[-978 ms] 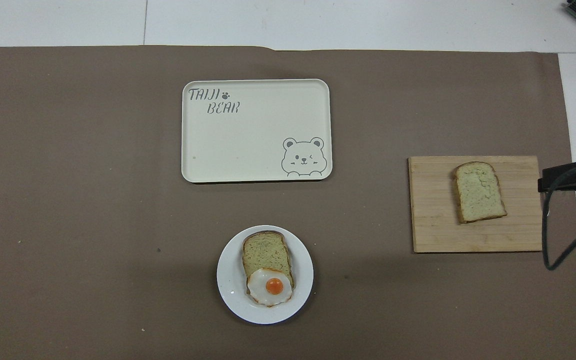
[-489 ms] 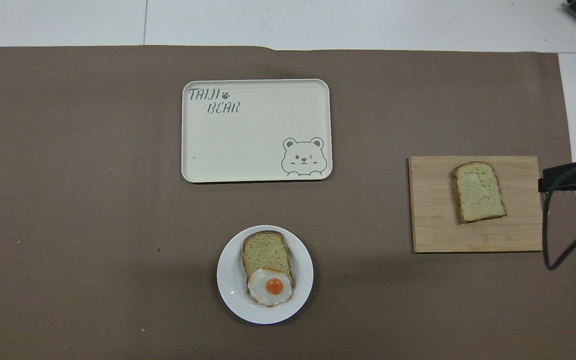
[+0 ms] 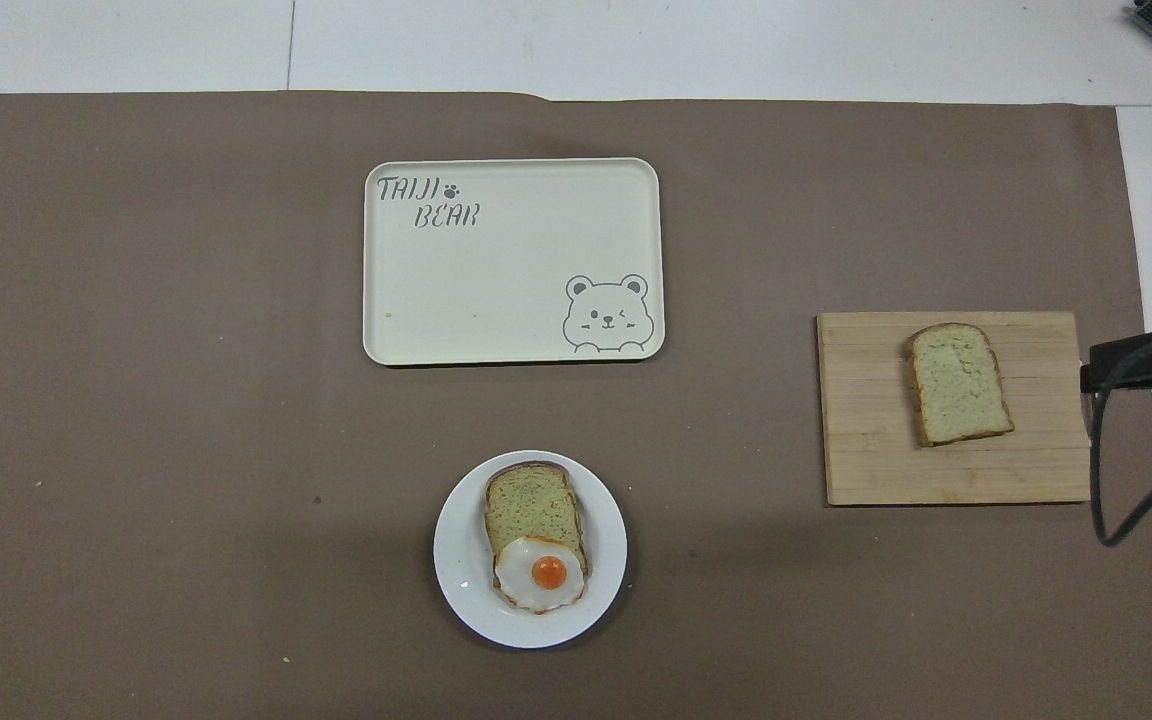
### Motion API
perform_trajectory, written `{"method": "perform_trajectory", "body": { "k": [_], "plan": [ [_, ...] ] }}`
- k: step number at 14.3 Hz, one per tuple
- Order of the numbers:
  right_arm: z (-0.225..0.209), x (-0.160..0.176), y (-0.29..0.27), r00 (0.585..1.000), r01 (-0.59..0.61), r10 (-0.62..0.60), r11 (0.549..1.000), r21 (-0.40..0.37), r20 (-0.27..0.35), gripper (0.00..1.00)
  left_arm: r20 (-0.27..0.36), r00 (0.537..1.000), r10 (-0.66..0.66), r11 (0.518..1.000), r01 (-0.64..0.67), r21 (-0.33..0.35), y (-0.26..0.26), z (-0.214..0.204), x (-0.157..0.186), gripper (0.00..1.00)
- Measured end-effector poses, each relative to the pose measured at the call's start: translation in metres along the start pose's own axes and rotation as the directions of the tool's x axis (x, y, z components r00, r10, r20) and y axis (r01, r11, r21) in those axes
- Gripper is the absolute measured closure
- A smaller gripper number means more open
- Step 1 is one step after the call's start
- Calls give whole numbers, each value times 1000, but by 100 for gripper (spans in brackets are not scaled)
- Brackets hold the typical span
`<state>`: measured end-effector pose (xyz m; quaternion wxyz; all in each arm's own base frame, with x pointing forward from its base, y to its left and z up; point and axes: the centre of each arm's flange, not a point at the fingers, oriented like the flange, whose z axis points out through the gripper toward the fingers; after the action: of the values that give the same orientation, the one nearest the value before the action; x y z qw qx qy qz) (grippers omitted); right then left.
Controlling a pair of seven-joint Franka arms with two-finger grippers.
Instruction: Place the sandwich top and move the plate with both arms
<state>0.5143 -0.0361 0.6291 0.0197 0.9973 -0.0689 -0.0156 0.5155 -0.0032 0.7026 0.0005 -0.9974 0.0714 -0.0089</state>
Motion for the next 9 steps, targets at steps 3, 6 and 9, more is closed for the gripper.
{"method": "perform_trajectory", "body": {
  "k": [3, 6, 9],
  "plan": [
    [2, -3, 0, 1000, 0, 0, 1000, -2, 25, 0, 0, 1000, 0, 1000, 0, 0, 0, 0, 0, 0],
    [1, -4, 1, 1000, 0, 0, 1000, -2, 26, 0, 0, 1000, 0, 1000, 0, 0, 0, 0, 0, 0],
    [1, -4, 1, 1000, -1, 1, 1000, -2, 28, 0, 0, 1000, 0, 1000, 0, 0, 0, 0, 0, 0]
  ]
}}
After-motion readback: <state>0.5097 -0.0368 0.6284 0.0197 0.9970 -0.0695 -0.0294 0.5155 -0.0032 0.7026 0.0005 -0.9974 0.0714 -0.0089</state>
